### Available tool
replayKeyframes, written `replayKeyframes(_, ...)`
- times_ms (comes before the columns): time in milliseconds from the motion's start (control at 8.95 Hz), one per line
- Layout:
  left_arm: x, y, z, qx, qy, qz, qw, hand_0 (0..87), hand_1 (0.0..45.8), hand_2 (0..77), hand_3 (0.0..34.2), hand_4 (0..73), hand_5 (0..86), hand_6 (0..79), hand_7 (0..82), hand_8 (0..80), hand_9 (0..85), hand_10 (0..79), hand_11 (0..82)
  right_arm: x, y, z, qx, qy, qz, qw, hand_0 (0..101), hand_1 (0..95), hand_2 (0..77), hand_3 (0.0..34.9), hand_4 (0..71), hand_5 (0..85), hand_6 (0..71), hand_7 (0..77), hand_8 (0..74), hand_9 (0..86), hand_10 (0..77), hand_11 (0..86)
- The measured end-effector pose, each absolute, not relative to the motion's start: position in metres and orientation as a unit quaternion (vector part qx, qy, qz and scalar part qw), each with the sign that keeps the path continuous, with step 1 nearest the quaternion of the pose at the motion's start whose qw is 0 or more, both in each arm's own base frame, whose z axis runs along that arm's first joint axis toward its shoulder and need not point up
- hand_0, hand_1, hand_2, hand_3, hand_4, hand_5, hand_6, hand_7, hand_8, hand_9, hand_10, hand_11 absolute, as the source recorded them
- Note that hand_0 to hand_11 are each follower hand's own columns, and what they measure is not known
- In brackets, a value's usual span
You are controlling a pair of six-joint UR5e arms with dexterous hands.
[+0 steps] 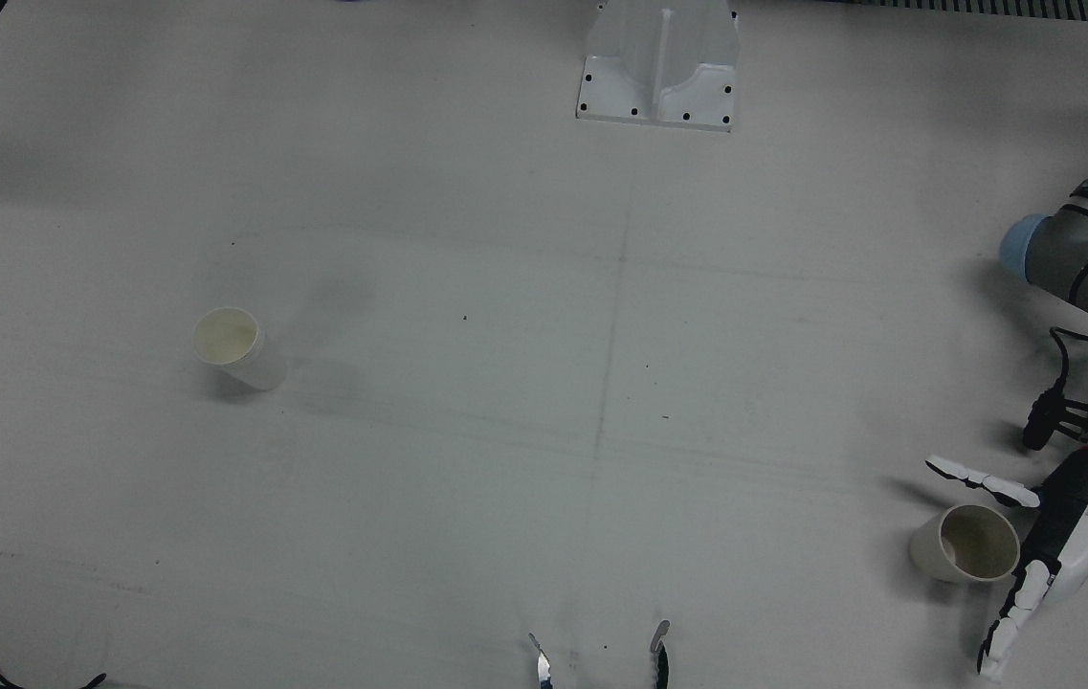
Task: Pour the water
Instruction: 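Close the left hand fingers around the paper cup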
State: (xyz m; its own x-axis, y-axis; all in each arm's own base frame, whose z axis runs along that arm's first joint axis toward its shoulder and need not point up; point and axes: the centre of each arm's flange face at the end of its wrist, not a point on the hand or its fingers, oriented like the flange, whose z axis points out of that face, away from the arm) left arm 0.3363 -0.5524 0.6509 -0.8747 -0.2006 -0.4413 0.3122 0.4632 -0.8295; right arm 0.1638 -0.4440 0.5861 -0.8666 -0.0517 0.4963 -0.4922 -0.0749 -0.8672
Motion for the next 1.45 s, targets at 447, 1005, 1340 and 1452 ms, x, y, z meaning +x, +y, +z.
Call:
replayKeyframes(447,0.3443,-0.5548,0.6434,0.023,0.819,-0.519,0.243,53.4,16.9,4.4,14.5,3.3,0.5,0.0,6.0,0.5,1.1,1.6,5.5,0.1612,-0.445,0.5864,0.204,-0.662,0.703,0.159,50,9.3,0.5,8.2,10.9,7.1,0.5,1.6,0.5,0.5,0.5,1.1)
replayKeyframes(1005,0.3427,-0.5538,0.6478,0.022,0.813,-0.526,0.249,56.4,20.7,5.5,13.8,3.3,7.1,0.0,6.0,0.5,1.1,2.2,5.5,0.1591,-0.4454,0.5878,0.204,-0.661,0.703,0.161,50,9.3,0.5,8.2,10.9,7.1,0.5,1.6,0.5,0.5,0.5,1.1)
replayKeyframes(1340,0.3421,-0.5538,0.6477,0.023,0.811,-0.528,0.25,56.5,20.2,4.4,4.7,9.8,24.5,0.0,4.4,0.5,1.1,2.7,7.1,0.1568,-0.4462,0.589,0.202,-0.661,0.704,0.164,50,9.3,1.1,8.2,10.9,7.1,0.5,1.6,0.5,0.5,0.5,0.5)
replayKeyframes(1452,0.3421,-0.5538,0.6475,0.022,0.811,-0.528,0.25,56.6,20.2,4.4,0.0,11.4,31.1,0.0,4.4,0.5,1.1,2.7,7.1,0.1561,-0.4464,0.5892,0.202,-0.661,0.704,0.165,50,9.3,1.1,8.2,10.9,7.1,0.5,1.6,0.5,0.5,0.5,1.1)
